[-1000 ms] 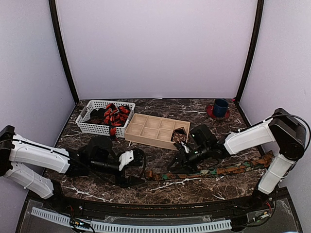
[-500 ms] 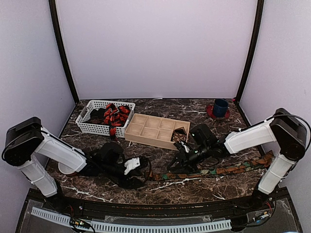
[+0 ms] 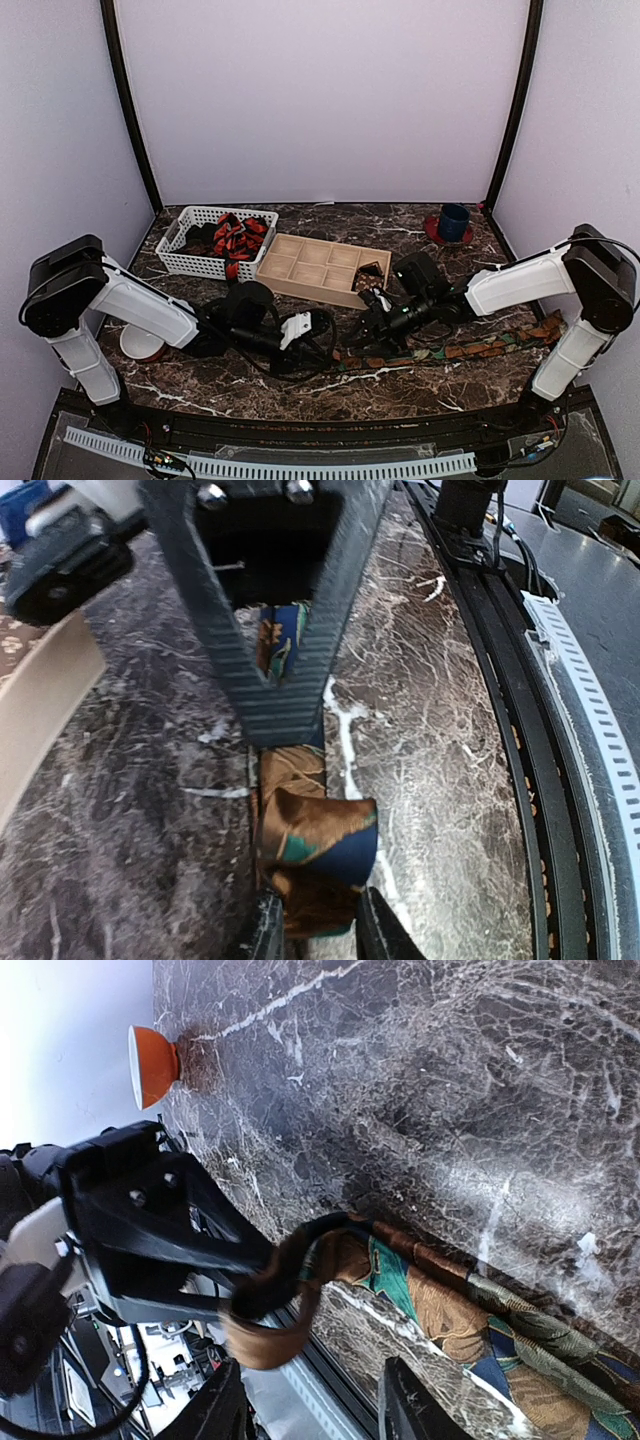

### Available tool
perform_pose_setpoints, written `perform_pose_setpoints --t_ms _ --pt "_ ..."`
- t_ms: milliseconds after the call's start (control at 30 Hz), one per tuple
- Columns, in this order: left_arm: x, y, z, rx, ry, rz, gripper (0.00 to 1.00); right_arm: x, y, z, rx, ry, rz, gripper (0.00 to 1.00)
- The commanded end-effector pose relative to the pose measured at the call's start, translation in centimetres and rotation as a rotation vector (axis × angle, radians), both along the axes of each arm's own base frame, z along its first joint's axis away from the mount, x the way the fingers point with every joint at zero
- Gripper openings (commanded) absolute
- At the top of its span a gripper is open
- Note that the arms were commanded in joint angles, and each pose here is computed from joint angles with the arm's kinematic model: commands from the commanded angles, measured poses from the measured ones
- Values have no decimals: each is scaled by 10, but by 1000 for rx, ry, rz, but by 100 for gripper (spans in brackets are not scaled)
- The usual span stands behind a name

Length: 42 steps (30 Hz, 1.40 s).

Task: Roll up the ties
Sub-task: Roll the tie at the center of the board.

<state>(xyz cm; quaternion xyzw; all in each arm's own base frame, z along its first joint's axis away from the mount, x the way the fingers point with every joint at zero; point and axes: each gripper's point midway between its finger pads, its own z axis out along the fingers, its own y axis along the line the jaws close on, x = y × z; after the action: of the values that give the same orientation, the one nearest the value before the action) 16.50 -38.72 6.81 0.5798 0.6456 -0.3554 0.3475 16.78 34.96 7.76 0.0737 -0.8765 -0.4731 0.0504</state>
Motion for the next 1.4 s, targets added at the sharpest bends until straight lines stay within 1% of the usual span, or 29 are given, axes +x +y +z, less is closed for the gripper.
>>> perform_pose_setpoints --t_ms 0,267,400,567,600,767,833,900,933,967,1000,1067,1133,1167,1200,1367 --pt "-5 -14 -5 -5 25 -35 27 1 5 7 38 -9 8 46" --pt "7 -27 -14 10 44 3 26 -1 5 -17 -6 34 10 45" --pt "10 -30 -17 19 50 14 25 -1 6 -21 -29 39 25 42" --pt "10 -29 -18 19 50 16 25 -1 6 -29 -74 47 29 42" --pt "9 -29 -19 20 50 15 25 -1 6 -31 -84 53 29 40" --pt "8 -28 -16 17 43 12 27 0 9 -37 -103 58 32 22" --pt "10 -27 -11 3 32 30 30 -1 9 -39 -108 61 39 14" --pt "12 -25 -4 -8 17 42 36 -2 8 -40 -116 58 43 7" --pt "12 -24 0 -10 8 41 43 -2 7 -40 -121 53 46 5" --pt "11 -22 2 -10 2 40 47 -1 6 -40 -127 48 47 2" --pt "11 -20 6 -13 -5 37 55 -1 6 -40 -127 42 49 0" --pt "7 -15 8 -5 -6 32 66 0 5 -39 -128 31 46 0" --pt "4 -10 3 11 5 31 74 1 6 -35 -117 19 45 0" --pt "2 -8 -1 21 12 32 82 1 6 -34 -114 13 43 0" --pt "2 -7 -4 27 14 34 85 2 7 -32 -110 4 43 0" --pt "7 -17 -19 59 21 20 86 6 9 -23 -88 -34 44 0"
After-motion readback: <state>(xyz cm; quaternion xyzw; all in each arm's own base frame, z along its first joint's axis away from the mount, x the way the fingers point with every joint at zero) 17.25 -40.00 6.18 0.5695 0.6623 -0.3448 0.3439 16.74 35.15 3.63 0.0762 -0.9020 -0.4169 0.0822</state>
